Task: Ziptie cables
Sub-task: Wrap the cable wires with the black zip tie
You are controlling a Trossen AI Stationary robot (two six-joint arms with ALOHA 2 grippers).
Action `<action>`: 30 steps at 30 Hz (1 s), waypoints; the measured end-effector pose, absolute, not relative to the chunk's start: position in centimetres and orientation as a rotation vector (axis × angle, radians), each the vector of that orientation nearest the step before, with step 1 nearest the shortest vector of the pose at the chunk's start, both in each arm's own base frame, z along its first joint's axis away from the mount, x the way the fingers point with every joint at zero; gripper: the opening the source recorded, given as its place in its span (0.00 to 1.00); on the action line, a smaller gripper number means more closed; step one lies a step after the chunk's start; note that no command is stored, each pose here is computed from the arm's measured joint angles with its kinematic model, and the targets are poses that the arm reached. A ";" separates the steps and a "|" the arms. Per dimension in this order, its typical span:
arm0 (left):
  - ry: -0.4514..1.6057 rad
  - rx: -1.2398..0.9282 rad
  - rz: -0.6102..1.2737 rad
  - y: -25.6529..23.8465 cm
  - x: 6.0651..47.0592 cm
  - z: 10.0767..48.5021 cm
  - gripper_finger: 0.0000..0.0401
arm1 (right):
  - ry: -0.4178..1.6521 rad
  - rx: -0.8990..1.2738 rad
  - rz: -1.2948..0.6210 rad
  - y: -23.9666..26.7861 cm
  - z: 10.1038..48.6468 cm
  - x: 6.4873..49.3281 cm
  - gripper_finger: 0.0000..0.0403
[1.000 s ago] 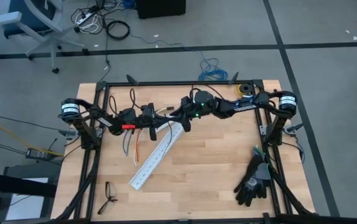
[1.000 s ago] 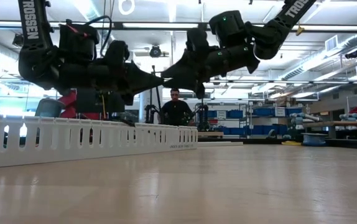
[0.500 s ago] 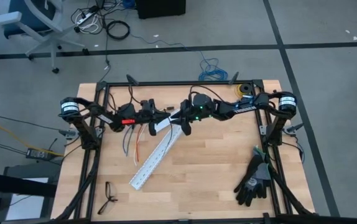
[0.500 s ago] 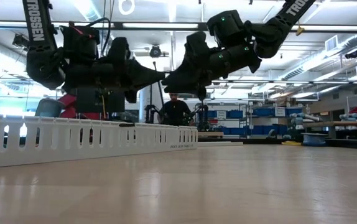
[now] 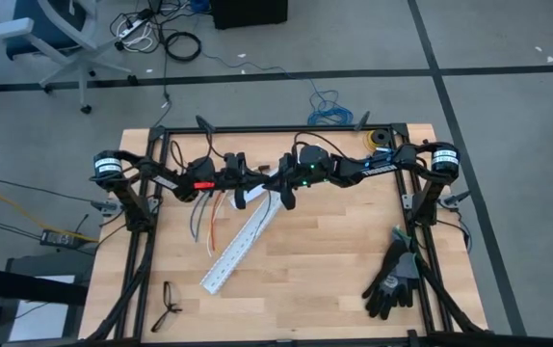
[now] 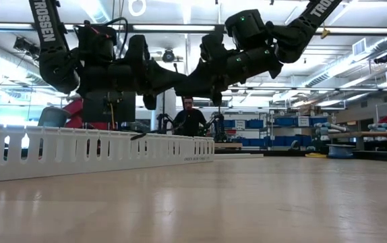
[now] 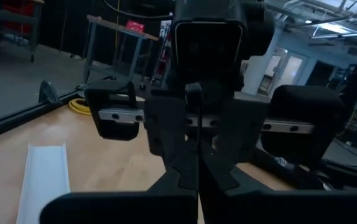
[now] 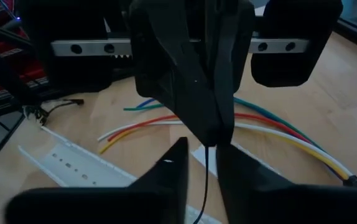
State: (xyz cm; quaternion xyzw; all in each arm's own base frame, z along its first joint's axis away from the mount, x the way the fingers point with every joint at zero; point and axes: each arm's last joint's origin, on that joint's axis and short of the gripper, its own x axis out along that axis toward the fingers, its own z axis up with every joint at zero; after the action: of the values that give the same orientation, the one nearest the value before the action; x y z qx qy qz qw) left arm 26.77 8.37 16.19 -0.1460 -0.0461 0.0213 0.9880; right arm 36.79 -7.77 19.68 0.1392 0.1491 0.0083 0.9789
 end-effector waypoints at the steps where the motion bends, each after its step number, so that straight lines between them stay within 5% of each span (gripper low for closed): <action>1: -0.094 -0.293 0.043 8.4 26.8 16.2 0.00 | 0.301 0.280 0.017 -7.8 19.7 36.8 0.09; 7: -0.096 -0.292 0.041 8.4 26.8 16.2 0.00 | 0.316 0.259 0.031 -7.1 19.6 36.9 0.00; 30: -0.151 -0.274 0.043 8.7 26.5 16.7 0.02 | 0.387 0.253 0.023 -5.3 19.1 37.0 0.00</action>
State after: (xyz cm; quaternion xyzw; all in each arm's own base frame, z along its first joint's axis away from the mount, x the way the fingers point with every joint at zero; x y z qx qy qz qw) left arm 26.54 8.72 16.71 -0.1362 -0.0754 0.0214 0.9876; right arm 37.00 -5.27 19.05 0.1255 0.1919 0.0114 0.9733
